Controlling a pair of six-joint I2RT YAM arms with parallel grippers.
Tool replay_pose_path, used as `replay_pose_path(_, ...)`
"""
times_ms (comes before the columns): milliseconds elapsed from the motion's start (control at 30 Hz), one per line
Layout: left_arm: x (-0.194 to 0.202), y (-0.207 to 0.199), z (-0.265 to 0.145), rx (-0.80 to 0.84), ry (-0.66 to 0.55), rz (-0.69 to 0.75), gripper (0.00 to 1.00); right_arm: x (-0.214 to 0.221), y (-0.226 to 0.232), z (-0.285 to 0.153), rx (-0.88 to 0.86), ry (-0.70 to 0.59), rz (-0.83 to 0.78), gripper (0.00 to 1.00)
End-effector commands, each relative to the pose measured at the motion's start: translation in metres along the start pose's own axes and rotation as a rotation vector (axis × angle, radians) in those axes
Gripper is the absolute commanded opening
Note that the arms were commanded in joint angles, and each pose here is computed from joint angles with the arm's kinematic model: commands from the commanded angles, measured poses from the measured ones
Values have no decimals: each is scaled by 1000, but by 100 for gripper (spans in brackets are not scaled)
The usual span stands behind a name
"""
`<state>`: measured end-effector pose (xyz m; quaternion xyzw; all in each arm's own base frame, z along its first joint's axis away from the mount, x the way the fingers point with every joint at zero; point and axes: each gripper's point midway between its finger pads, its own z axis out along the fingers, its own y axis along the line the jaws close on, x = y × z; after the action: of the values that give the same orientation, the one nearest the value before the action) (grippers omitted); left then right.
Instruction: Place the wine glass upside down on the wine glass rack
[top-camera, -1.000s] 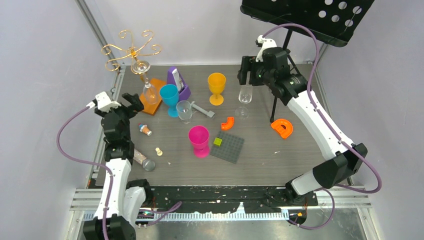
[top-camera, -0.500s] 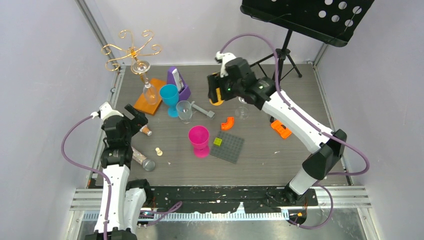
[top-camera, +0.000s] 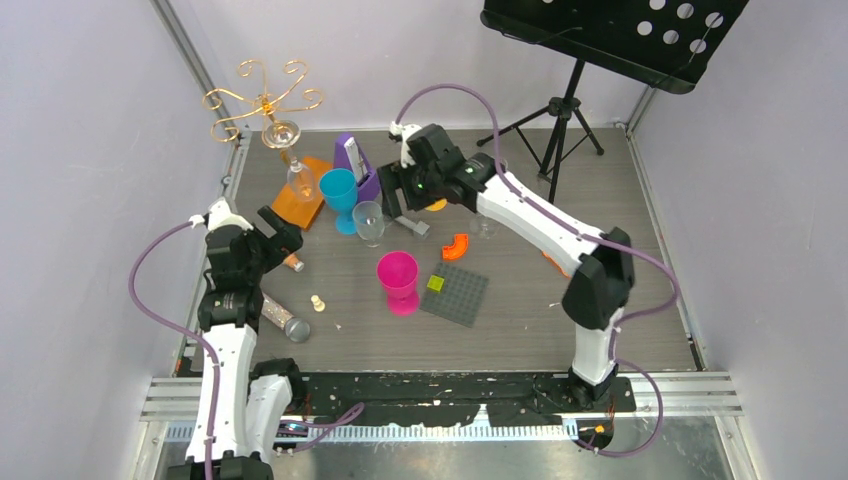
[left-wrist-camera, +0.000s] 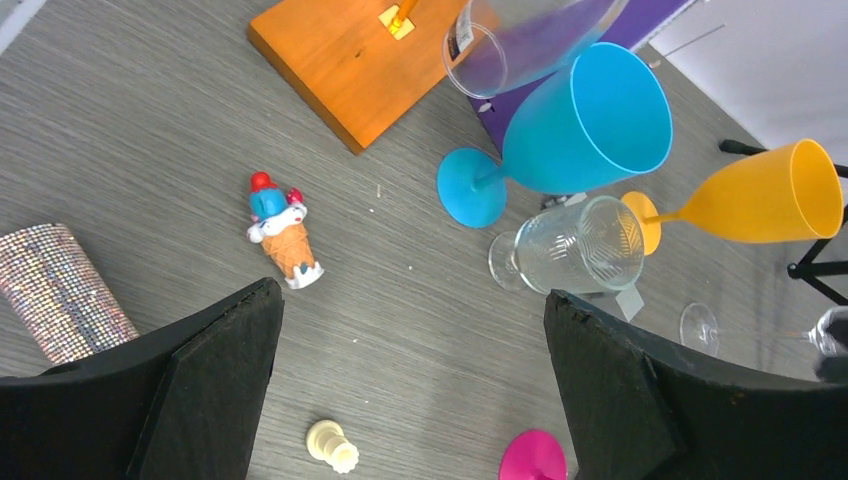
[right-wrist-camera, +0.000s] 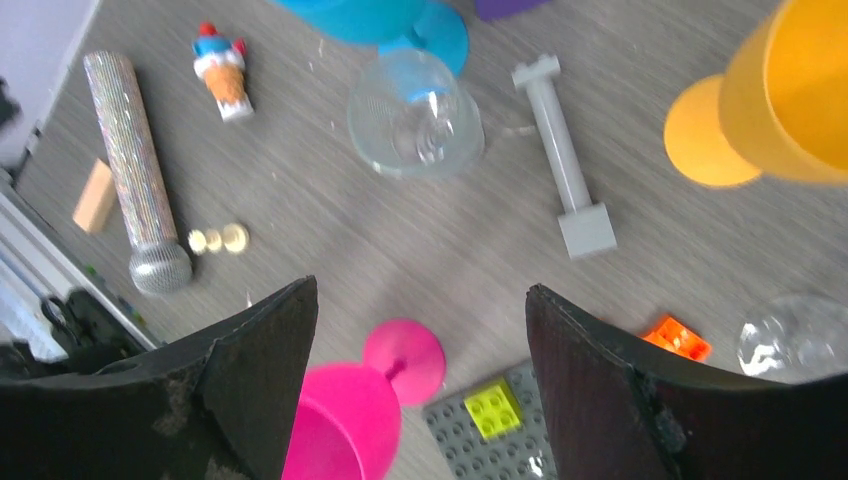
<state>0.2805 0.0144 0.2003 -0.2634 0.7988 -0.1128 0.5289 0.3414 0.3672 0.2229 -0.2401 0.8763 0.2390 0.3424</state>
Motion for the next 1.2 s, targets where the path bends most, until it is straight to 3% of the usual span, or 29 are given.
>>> replay_pose_path(0, -7, -15, -8, 72, -9, 31, 100, -69, 28, 9, -82, -169, 79, 82)
replay_pose_path(267, -3, -14, -15, 74, 8, 65, 100, -89, 23, 76, -64, -199, 255, 82)
replay_pose_path(700, 0, -18, -17, 100, 22, 77, 100, -110, 18, 123, -130, -289, 493, 77)
replay_pose_path(1167, 2, -16, -14, 97, 30, 86, 100, -90, 13, 153, -114, -217, 423, 64)
